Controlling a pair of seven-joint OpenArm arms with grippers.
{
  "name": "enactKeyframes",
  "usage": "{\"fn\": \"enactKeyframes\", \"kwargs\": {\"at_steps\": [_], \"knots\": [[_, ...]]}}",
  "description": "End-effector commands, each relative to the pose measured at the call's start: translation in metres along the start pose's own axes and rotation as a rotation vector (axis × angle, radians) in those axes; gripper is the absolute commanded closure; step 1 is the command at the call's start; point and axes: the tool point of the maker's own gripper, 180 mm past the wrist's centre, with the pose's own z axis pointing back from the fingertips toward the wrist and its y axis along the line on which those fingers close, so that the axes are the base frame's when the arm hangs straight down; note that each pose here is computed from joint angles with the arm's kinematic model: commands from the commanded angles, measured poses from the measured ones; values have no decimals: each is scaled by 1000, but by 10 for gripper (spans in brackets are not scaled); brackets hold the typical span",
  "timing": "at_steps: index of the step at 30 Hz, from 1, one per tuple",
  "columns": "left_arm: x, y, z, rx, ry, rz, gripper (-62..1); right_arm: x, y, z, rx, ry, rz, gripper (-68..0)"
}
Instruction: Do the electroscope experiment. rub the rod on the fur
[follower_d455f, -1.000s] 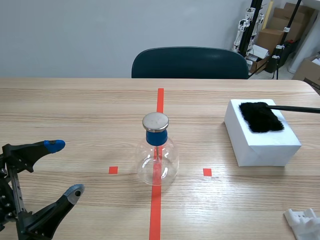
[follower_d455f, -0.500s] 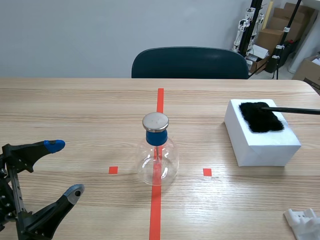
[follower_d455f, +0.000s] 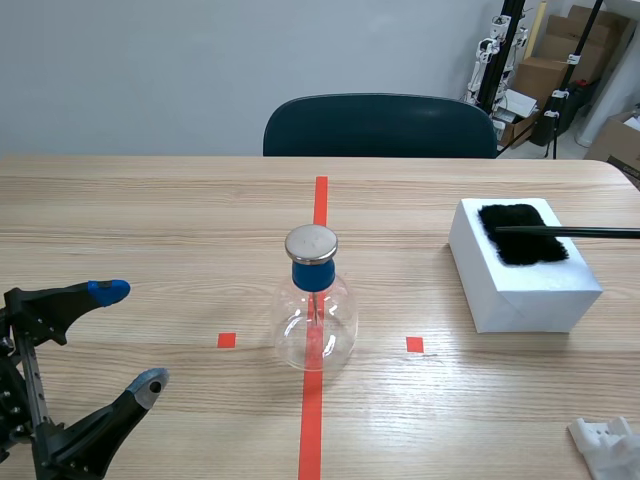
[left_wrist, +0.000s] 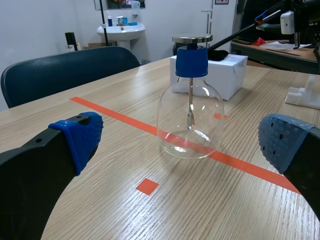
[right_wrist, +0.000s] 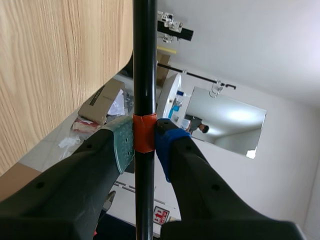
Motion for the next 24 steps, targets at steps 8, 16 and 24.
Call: {"fn": "enactKeyframes", "kwargs": {"at_steps": [8, 16, 24], "knots": [[7, 3, -1, 2, -27, -9, -623, -39, -21, 0, -51, 167, 22, -4], [7, 3, -1, 2, -27, -9, -623, -11, -20, -3, -50, 10, 25, -4], [7, 3, -1, 2, -27, -9, -623, -29, -21, -2, -51, 112, 22, -4]]}}
